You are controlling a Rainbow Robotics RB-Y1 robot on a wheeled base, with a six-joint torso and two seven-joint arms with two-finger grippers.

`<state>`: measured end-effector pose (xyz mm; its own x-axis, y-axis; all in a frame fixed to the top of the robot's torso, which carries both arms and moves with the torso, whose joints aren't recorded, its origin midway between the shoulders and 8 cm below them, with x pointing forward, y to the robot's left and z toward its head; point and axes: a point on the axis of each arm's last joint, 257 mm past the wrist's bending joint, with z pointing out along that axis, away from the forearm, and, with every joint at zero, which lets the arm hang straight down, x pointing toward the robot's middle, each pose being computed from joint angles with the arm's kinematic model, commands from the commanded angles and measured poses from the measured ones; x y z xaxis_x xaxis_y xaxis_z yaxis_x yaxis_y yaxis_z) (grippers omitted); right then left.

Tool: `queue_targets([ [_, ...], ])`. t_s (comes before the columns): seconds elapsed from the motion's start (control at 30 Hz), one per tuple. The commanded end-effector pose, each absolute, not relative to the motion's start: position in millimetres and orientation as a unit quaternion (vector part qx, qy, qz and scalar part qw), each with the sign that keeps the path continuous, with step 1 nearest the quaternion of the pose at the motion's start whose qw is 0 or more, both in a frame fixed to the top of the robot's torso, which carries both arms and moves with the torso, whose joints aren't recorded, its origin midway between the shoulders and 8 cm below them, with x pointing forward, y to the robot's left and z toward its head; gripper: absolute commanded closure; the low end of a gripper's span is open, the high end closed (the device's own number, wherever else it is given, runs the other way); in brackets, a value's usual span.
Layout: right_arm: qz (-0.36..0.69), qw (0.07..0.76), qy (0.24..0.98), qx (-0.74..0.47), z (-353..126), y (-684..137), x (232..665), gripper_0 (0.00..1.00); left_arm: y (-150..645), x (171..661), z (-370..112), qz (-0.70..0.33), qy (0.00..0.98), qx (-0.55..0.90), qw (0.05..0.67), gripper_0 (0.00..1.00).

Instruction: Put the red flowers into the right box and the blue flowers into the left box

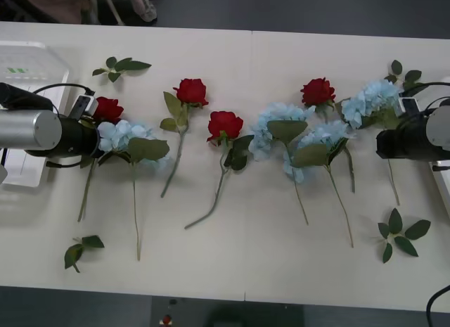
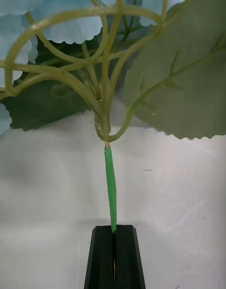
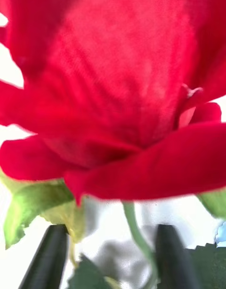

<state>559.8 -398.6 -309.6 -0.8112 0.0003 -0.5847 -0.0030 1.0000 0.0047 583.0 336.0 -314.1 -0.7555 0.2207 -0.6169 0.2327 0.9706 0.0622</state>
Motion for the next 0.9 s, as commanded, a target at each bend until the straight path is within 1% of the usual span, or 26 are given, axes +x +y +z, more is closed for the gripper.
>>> queue_targets([
  [0.03, 0.001, 0.338, 0.941, -0.006, -271.8, -398.7, 576.4, 1.0, 322.0, 587.8, -313.0, -0.005, 0.932, 0.148, 0.331, 1.0],
  [0.23, 0.016, 0.335, 0.942, -0.011, -244.6, -392.3, 569.9, 1.0, 323.9, 588.5, -312.6, 0.001, 0.931, 0.15, 0.332, 1.0],
  [0.5, 0.039, 0.356, 0.933, -0.03, -199.6, -379.3, 545.1, 1.0, 327.0, 593.9, -303.2, 0.006, 0.926, 0.153, 0.345, 1.0],
  [0.63, 0.06, 0.355, 0.932, -0.035, -193.4, -372.7, 533.2, 1.0, 314.4, 604.7, -260.4, -0.006, 0.908, 0.172, 0.382, 1.0],
  [0.87, 0.054, 0.351, 0.934, -0.031, -200.6, -377.9, 529.7, 1.0, 250.0, 613.6, -152.8, -0.056, 0.85, 0.224, 0.473, 1.0],
  [0.9, 0.053, 0.351, 0.934, -0.031, -200.8, -378.7, 529.8, 0.97, 241.6, 612.4, -141.0, -0.064, 0.843, 0.229, 0.482, 1.0],
])
